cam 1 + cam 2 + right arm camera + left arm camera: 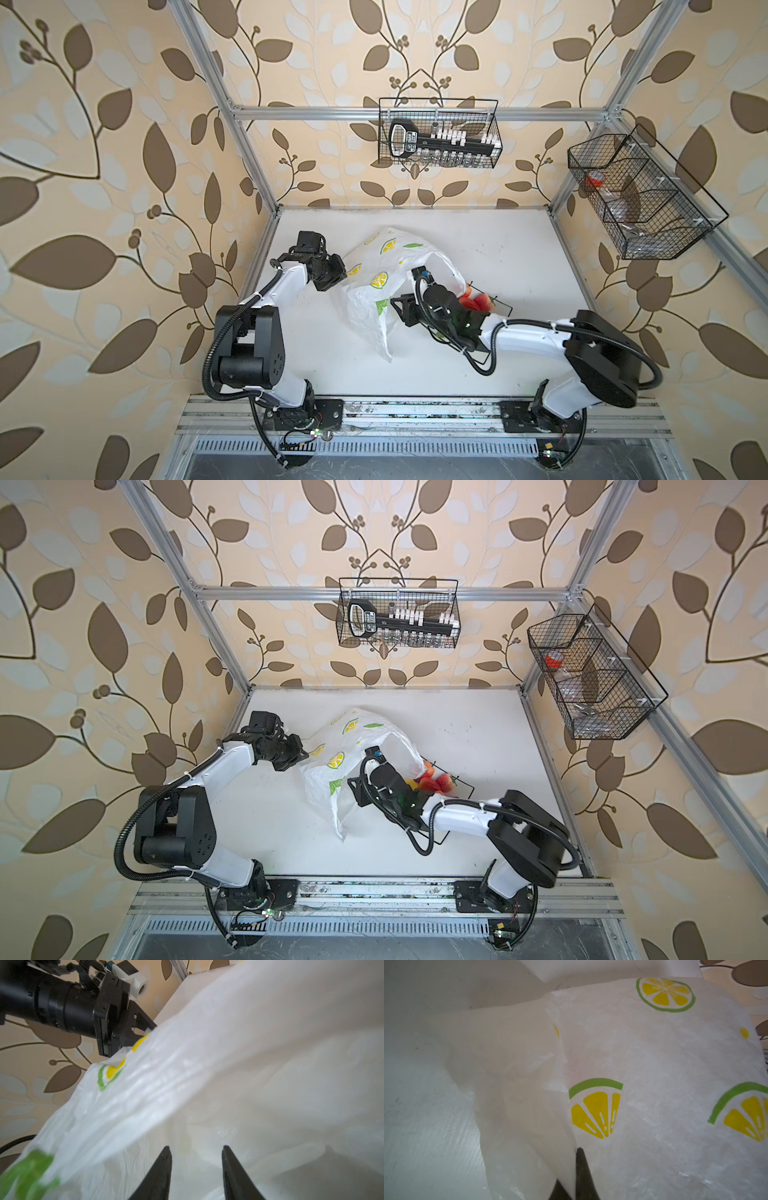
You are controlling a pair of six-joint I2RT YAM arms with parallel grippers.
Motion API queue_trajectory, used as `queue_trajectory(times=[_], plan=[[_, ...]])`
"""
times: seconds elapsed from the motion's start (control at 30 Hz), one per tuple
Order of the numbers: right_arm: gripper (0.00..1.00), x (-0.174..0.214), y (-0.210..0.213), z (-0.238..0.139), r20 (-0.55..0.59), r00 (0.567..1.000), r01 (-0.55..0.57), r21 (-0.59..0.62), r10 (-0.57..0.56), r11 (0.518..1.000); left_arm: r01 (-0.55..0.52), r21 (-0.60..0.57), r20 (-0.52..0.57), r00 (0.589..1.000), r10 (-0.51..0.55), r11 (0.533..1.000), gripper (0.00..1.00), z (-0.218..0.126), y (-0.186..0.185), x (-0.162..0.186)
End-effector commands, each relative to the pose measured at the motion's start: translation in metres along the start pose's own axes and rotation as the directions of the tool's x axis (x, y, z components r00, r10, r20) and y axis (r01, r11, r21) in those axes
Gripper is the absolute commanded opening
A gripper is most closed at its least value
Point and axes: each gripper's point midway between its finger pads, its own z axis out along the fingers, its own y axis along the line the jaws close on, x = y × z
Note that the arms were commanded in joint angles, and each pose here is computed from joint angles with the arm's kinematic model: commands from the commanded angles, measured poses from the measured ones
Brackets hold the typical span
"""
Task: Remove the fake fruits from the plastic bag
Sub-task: 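Reach the right gripper back into the bag toward the remaining cherry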
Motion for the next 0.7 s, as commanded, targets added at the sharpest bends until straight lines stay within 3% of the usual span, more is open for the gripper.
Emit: queue_trajectory(times=[0.0,0.3,0.67], plan=[[0.42,-0.006,0.006,0.025,0.029,1.000,-0.003,0.000,0.003,1.000,-0.015,0.018,0.002,1.000,0.015,1.000,0.00,-0.005,-0.002,-0.001],[0.54,-0.002,0.019,0.079,0.024,1.000,-0.008,-0.010,0.008,1.000,-0.008,0.011,-0.016,1.000,0.008,1.000,0.00,-0.004,0.000,0.005],[0.73,0.013,0.035,0.138,-0.014,0.996,0.092,0.005,-0.092,0.996,-0.013,-0.001,-0.056,0.998,0.013,1.000,0.00,0.003,0.004,0.021]])
